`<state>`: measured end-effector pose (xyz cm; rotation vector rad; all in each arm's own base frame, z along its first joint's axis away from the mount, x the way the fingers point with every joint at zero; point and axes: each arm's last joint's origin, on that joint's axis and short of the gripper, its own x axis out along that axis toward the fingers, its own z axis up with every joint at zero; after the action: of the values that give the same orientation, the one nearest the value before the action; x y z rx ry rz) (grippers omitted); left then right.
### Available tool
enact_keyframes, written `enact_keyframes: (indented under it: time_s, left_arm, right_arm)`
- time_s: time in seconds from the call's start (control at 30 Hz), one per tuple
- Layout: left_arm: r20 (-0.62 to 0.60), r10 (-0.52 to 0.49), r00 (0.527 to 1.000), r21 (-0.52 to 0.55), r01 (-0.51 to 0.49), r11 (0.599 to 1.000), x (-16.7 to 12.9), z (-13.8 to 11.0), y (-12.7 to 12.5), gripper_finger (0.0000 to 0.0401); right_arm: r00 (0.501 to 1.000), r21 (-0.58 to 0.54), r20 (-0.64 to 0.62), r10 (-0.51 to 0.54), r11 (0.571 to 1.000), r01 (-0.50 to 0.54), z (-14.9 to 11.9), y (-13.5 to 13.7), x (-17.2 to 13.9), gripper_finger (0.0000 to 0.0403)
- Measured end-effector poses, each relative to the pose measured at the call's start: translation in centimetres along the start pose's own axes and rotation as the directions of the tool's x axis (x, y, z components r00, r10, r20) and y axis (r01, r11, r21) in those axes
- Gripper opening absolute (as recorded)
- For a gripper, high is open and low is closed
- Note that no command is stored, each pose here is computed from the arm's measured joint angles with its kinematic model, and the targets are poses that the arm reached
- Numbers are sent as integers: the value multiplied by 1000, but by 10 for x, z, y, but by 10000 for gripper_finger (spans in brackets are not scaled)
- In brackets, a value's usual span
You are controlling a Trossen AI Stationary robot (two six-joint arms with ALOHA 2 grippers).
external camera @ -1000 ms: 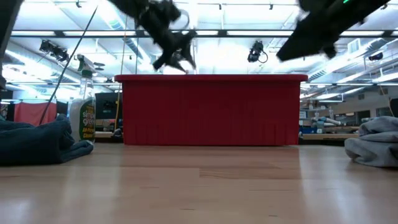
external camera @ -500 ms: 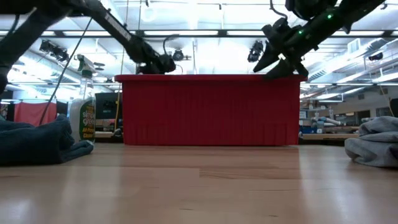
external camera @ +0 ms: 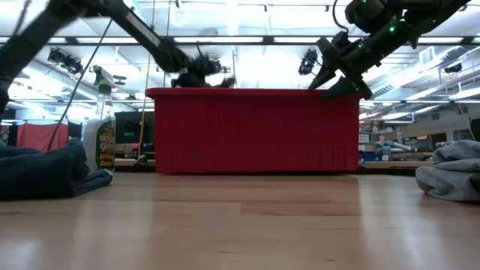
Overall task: Fold laundry
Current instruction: Remove the white dress from the red laundry bin
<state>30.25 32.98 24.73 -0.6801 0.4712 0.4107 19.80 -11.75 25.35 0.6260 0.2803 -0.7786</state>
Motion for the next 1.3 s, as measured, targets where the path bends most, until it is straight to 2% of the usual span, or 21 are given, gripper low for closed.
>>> enact_keyframes:
  time_s: [0.13, 0.2, 0.3, 0.37, 0.43, 0.53, 0.6, 0.63, 0.67, 0.7, 0.8, 0.9, 1.0, 1.1, 1.23, 1.3]
  left_arm:
    - [210, -102, 972, 181, 64, 981, -54, 34, -46, 38]
    - [329, -192, 925, 301, 90, 949, -89, 48, -77, 38]
    - [457, -341, 821, 448, 119, 886, -139, 58, -128, 38]
    - [481, -423, 768, 512, 145, 847, -164, 56, -158, 38]
    - [469, -487, 737, 557, 181, 811, -179, 48, -184, 38]
    - [399, -570, 718, 631, 236, 739, -187, 28, -222, 38]
    - [335, -584, 739, 669, 250, 700, -183, 11, -245, 38]
    - [318, -562, 764, 665, 243, 706, -179, 1, -256, 38]
    - [324, -511, 796, 632, 220, 743, -173, -9, -266, 38]
    - [345, -444, 827, 573, 189, 797, -164, -18, -274, 38]
    - [373, -274, 886, 385, 121, 915, -131, -49, -292, 38]
    - [337, -158, 928, 186, 99, 978, -103, -88, -297, 38]
    - [272, -73, 960, 41, 64, 997, -82, -140, -296, 38]
    - [244, -67, 967, -64, 85, 994, -64, -194, -288, 38]
    - [282, -147, 948, -128, 189, 974, -51, -240, -275, 41]
    - [285, -154, 946, -97, 188, 977, -44, -255, -264, 63]
  right_arm:
    - [995, 3, -49, 88, 996, -88, -1, 3, -2, 188]
    - [988, 9, -73, 136, 991, -136, -1, 4, -3, 183]
    - [973, 13, -109, 206, 979, -205, -2, 7, -5, 176]
    - [960, 15, -134, 244, 970, -245, -3, 10, -7, 173]
    - [948, 14, -155, 278, 960, -279, -5, 13, -7, 170]
    - [925, 24, -192, 329, 943, -331, -9, 18, -9, 167]
    - [902, 43, -227, 367, 929, -367, -13, 23, -11, 167]
    - [894, 57, -246, 373, 927, -371, -15, 24, -13, 166]
    - [890, 73, -266, 370, 929, -364, -18, 25, -15, 166]
    - [894, 85, -276, 353, 936, -343, -20, 26, -18, 166]
    - [930, 70, -282, 236, 972, -226, -28, 24, -30, 166]
    - [960, 29, -241, 141, 990, -138, -30, 22, -43, 166]
    - [971, -27, -207, 116, 992, -124, -28, 20, -54, 166]
    - [971, -28, -210, 117, 992, -125, -27, 15, -64, 166]
    - [960, -32, -236, 150, 986, -162, -29, 14, -78, 166]
    - [954, -32, -253, 163, 984, -176, -32, 14, -83, 166]
